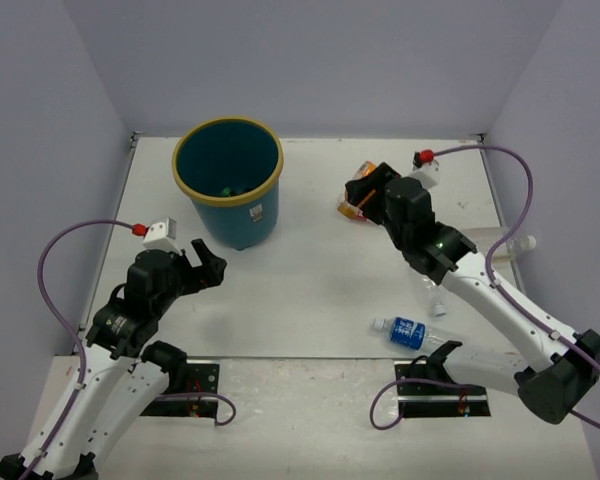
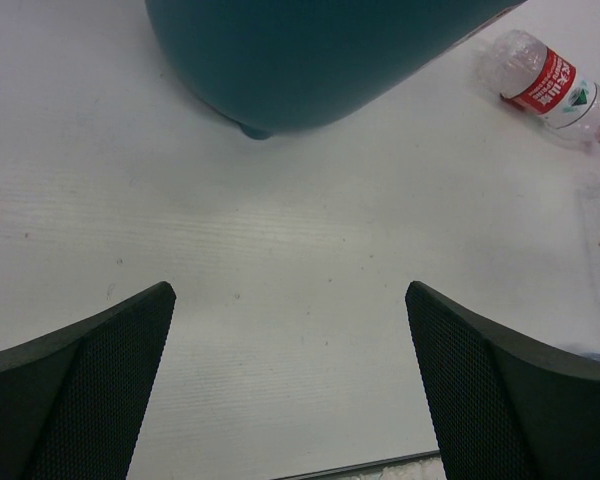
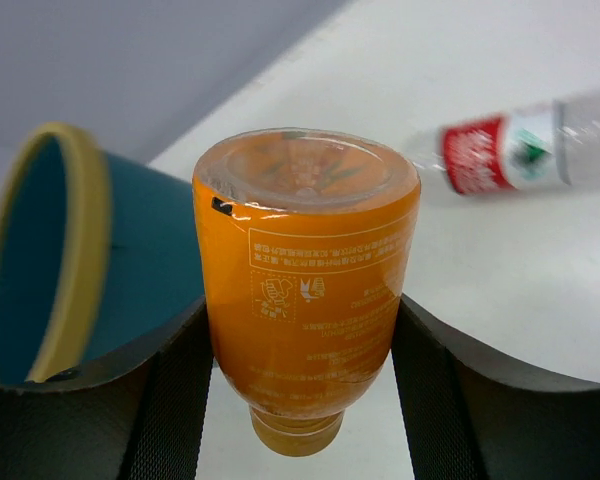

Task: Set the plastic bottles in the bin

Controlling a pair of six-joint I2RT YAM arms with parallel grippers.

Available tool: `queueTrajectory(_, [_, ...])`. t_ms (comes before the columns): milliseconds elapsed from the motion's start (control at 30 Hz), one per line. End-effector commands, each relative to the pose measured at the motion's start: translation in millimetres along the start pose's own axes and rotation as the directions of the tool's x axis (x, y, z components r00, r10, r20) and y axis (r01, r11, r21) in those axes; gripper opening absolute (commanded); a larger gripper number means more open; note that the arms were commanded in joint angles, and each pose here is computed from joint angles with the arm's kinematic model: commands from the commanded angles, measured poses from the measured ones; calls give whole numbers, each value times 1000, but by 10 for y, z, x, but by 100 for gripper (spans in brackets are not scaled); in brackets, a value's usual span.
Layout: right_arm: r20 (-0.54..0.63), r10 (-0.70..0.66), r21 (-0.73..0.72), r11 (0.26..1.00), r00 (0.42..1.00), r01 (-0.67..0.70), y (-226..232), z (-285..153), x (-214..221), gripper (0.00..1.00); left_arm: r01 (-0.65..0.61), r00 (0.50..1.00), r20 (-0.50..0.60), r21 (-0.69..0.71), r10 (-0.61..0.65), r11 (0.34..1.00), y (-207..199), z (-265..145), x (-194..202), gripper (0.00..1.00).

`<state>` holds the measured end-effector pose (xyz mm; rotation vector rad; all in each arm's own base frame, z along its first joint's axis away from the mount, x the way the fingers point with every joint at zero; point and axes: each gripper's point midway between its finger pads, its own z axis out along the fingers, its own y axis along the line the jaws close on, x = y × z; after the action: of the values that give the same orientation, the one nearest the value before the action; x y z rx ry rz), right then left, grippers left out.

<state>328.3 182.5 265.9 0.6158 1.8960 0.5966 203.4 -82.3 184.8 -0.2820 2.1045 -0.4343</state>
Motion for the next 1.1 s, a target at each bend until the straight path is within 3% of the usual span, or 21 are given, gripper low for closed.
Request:
queueTrajectory(0, [130, -200, -169, 961, 971, 221, 788, -85, -420, 14, -27, 1000, 10, 32, 27, 999, -56, 30, -32, 100])
queueTrajectory(100, [191, -277, -300, 897, 942, 325, 1563, -94, -530, 15, -28, 1000, 9, 30, 28, 999, -52, 31, -33, 100])
queueTrajectory(200, [170, -345, -411, 826, 923, 385, 2125, 15, -352, 18, -28, 1000, 9, 29, 27, 999, -50, 34, -31, 100])
queueTrajectory(333, [154, -450, -396, 787, 880, 472, 2682, 320, -35, 22, -26, 1000, 5, 20, 26, 999, -37, 49, -23, 100])
queueTrajectory(433, [176, -461, -389, 779, 870, 492, 2975, 473, 62, 34, -29, 1000, -9, 14, 29, 999, -31, 67, -4, 100])
queueTrajectory(467, [186, -450, -399, 778, 873, 486, 3048, 506, 82, 40, -30, 999, -14, 12, 30, 999, -30, 71, 2, 100])
queueTrajectory(500, [188, -442, -418, 772, 877, 479, 3075, 557, 164, 59, -30, 999, -16, 10, 30, 1000, -25, 78, 6, 100])
queueTrajectory(533, [192, -426, -434, 771, 884, 466, 3095, 498, 139, 88, -30, 999, -16, 10, 30, 1000, -26, 81, 6, 100])
queueTrajectory(567, [183, -429, -440, 769, 884, 464, 3047, 511, 203, 97, -29, 999, -17, 8, 29, 1000, -24, 85, 8, 100])
queueTrajectory(800, [217, -467, -434, 741, 857, 513, 2952, 368, 23, 99, -31, 999, -21, 1, 31, 1000, -13, 95, 15, 100])
queueTrajectory(933, [215, -505, -489, 685, 836, 540, 2901, 214, -120, 99, -29, 999, -19, -1, 29, 1000, -11, 91, 11, 100])
queueTrajectory(1067, [170, -544, -423, 713, 822, 560, 2419, 203, -428, 99, -27, 999, -19, 1, 27, 1000, -12, 92, 10, 100])
